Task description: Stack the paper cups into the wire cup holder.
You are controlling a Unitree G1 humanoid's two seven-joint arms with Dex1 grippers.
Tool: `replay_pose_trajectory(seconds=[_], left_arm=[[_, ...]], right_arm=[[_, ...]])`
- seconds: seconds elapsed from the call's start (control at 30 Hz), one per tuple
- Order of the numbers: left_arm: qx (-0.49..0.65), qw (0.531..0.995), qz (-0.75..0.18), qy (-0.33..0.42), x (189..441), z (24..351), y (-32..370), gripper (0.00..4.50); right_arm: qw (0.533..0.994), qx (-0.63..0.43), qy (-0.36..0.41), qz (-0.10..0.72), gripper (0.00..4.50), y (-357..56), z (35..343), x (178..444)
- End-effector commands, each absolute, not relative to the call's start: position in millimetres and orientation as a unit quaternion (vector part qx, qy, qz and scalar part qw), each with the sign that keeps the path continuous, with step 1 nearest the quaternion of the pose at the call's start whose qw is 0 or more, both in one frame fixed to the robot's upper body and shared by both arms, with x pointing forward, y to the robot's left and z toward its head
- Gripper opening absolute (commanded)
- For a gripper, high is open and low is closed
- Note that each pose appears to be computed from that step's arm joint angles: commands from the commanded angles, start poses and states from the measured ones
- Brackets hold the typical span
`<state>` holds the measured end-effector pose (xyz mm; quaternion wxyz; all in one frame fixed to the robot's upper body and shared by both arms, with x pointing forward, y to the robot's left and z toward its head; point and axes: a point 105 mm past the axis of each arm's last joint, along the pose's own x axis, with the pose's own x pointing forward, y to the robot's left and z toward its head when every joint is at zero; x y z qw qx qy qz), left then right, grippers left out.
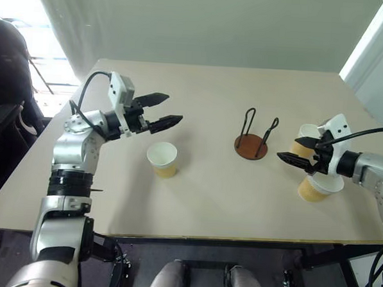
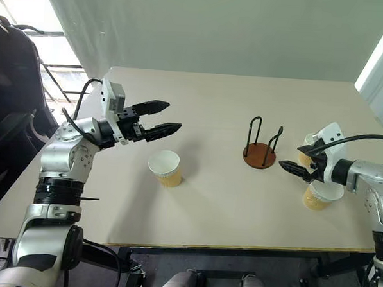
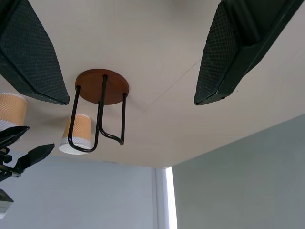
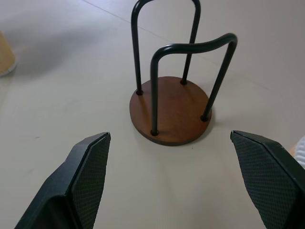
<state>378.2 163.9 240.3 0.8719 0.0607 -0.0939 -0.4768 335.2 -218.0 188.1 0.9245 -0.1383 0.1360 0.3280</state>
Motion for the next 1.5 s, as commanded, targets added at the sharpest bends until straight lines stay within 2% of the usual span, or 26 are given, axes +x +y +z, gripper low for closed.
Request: replay_pose_trajectory(seconds=[0.03, 0.43, 0.8, 1.2, 1.5], left_arm=[[0.077, 0.866, -0.479, -0.121, 377.3, 257.3, 161.0, 4.5], [0.078, 0.867, -0.478, -0.119, 377.0, 255.5, 162.2, 4.5], [0.082, 0.868, -0.476, -0.119, 376.6, 257.3, 164.6, 4.5], [0.089, 0.87, -0.47, -0.119, 375.7, 260.1, 169.1, 4.5], [0.09, 0.871, -0.468, -0.118, 374.0, 260.3, 171.7, 4.5]], right_arm=[[0.924, -0.147, 0.115, 0.333, 4.13, -207.7, 197.3, 336.7], [0.933, -0.154, 0.108, 0.307, 4.13, -197.6, 196.1, 360.8], [0.93, -0.164, 0.097, 0.315, 4.13, -184.6, 198.5, 370.1], [0.919, -0.185, 0.094, 0.336, 4.13, -152.0, 187.5, 385.3], [0.918, -0.202, 0.094, 0.328, 4.13, -151.7, 184.1, 391.7]])
